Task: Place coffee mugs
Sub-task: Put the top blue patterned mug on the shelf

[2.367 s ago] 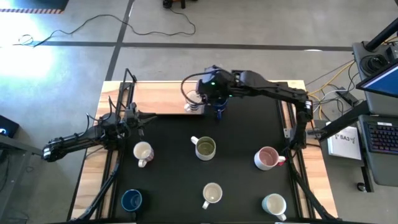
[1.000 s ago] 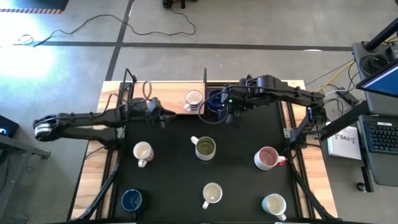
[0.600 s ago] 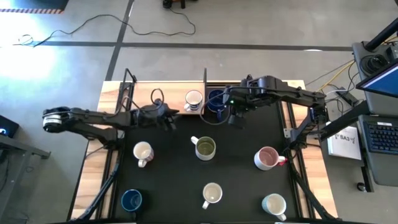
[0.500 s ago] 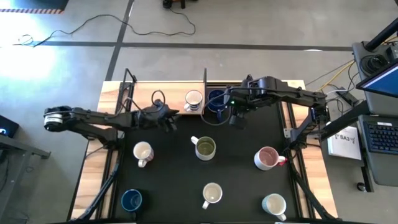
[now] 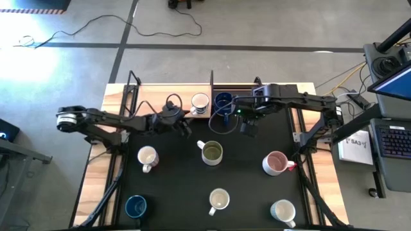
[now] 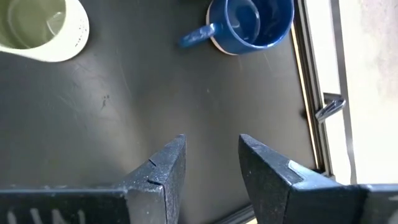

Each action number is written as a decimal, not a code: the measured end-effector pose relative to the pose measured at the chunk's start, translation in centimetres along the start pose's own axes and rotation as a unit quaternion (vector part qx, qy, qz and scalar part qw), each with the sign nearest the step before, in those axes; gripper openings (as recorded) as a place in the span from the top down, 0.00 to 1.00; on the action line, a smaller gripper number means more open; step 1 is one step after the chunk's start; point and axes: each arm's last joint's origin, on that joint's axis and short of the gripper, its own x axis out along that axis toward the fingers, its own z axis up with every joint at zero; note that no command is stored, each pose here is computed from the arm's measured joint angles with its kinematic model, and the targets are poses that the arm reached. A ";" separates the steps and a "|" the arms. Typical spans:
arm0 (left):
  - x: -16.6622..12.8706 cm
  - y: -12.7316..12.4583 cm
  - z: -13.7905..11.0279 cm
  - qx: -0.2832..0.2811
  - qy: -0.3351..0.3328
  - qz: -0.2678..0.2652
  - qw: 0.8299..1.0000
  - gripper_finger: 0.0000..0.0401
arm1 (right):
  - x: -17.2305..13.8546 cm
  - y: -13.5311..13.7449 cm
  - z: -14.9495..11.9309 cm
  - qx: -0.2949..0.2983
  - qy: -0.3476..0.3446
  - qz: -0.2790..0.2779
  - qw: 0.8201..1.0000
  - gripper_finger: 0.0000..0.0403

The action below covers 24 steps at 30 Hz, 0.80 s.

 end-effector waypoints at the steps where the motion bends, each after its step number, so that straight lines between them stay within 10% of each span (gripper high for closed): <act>1: 0.2 -0.1 0.1 0.004 0.003 0.001 1.000 0.57 | 0.0 0.0 -0.1 0.001 0.001 0.000 1.000 0.66; 24: -0.1 -0.4 1.0 0.039 0.024 0.098 0.994 0.52 | -1.1 -0.5 -1.1 0.033 -0.016 0.003 0.999 0.66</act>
